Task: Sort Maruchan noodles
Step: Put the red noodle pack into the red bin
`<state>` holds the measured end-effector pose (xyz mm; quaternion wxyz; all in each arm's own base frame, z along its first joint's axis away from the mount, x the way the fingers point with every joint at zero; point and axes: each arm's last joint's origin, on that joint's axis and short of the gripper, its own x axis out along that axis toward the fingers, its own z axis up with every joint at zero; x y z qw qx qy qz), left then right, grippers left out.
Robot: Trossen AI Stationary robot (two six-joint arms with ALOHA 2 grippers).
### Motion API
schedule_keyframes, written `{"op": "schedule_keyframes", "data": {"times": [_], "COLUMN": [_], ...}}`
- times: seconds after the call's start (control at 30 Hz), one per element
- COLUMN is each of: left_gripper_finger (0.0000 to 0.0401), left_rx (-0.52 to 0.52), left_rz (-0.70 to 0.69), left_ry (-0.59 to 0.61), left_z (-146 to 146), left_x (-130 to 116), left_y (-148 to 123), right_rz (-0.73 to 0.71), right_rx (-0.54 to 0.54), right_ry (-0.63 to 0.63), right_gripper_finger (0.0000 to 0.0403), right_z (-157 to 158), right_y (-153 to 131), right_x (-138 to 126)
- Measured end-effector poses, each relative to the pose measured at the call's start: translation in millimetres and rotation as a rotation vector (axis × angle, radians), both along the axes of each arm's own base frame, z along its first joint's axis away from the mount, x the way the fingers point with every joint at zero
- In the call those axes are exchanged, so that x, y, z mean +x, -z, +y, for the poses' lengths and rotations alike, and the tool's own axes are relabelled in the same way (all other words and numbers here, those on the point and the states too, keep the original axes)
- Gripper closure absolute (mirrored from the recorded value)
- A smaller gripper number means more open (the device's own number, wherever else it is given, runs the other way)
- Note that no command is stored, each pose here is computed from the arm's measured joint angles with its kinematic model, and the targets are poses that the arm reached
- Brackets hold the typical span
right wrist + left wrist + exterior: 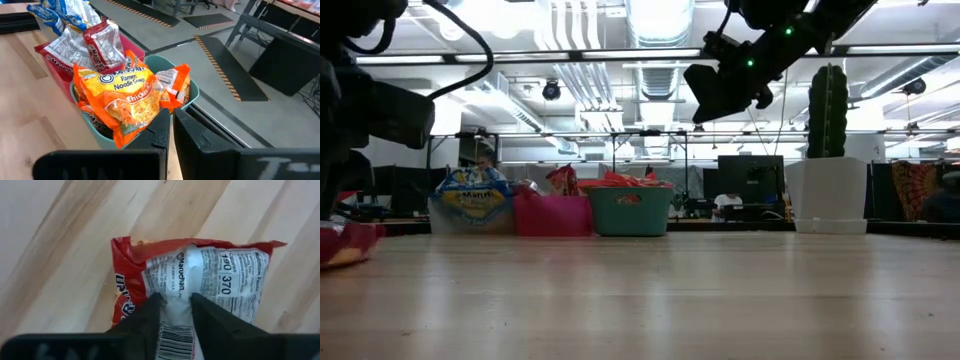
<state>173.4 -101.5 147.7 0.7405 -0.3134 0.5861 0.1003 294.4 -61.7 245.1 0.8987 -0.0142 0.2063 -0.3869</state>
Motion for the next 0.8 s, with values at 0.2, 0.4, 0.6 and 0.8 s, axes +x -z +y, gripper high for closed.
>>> {"op": "schedule_keyframes", "data": {"times": [0.2, 0.4, 0.6, 0.8], "left_gripper_finger": [0.0387, 0.0397, 0.04, 0.0401], "left_rx": [0.133, 0.329, 0.602, 0.745], "left_rz": [-0.078, -0.205, -0.402, -0.532], "left_ry": [0.039, 0.052, 0.063, 0.105], "left_z": [6.9, 19.0, 30.7, 42.4], "left_x": [4.9, 17.2, 35.3, 52.2], "left_y": [-1.4, -6.8, -16.9, -28.8], "right_rz": [-0.003, -0.003, -0.014, -0.048], "right_rx": [0.012, 0.012, 0.062, 0.203], "right_ry": [0.006, 0.006, -0.087, -0.364], "right_gripper_finger": [0.039, 0.039, 0.039, 0.039], "right_z": [0.1, 0.1, 2.1, 8.8], "right_y": [0.7, 0.8, 1.5, 1.9], "right_x": [-0.4, -0.4, 1.6, 6.3]}}
